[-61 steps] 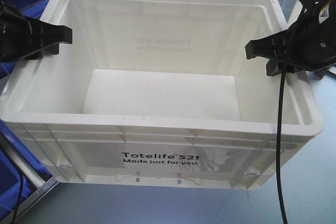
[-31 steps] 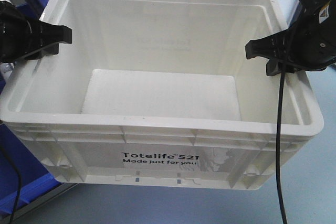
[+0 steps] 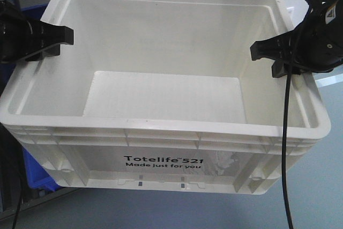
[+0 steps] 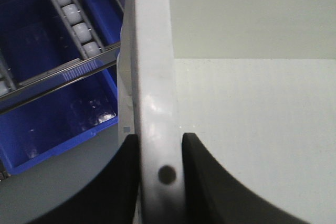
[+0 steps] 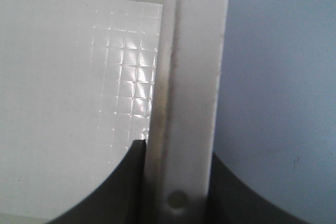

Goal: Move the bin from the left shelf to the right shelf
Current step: 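Bring the held crate up to the other blue-bin shelf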

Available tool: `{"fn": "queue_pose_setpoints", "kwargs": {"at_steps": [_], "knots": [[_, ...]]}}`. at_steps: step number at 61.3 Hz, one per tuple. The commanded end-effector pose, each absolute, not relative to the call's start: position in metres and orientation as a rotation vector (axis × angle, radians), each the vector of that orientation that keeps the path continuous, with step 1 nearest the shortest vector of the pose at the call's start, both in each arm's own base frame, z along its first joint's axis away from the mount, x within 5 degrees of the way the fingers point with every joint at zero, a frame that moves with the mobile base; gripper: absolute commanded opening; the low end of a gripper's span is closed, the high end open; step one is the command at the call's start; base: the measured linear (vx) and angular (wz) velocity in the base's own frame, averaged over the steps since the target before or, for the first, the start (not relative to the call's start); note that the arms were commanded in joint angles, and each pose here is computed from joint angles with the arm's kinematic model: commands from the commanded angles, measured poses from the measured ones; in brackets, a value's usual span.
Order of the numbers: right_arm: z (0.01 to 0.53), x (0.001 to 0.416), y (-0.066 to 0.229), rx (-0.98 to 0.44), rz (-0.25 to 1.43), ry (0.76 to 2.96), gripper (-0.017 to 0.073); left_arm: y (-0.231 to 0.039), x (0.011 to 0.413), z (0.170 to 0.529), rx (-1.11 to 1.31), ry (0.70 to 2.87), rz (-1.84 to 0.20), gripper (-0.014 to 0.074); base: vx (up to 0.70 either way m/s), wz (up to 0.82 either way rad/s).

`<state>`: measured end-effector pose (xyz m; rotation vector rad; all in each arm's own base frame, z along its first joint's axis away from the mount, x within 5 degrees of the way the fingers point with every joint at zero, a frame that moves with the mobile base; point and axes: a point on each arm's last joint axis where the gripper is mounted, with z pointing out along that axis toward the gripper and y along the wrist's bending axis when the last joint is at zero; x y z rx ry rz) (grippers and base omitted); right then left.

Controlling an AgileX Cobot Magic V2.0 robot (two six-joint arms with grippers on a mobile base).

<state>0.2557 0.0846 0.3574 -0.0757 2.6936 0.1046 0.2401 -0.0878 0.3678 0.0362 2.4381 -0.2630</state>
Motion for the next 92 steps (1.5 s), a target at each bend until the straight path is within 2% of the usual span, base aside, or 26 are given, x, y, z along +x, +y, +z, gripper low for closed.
{"fn": "queue_pose_setpoints", "kwargs": {"at_steps": [1, 52, 92], "knots": [[0.3827, 0.2522, 0.0771, -0.111, 0.068, 2.553, 0.0024, -0.0845, 0.2396, 0.3963, 0.072, 2.25, -0.265, 0.0099, 0.01, 0.39], [0.3827, 0.2522, 0.0771, -0.111, 0.068, 2.553, 0.0024, -0.0845, 0.2396, 0.3963, 0.072, 2.25, -0.265, 0.0099, 0.02, 0.38], [0.3827, 0.2522, 0.0771, -0.111, 0.068, 2.553, 0.0024, -0.0845, 0.2396, 0.3963, 0.072, 2.25, -0.265, 0.0099, 0.07, 0.21]]}}
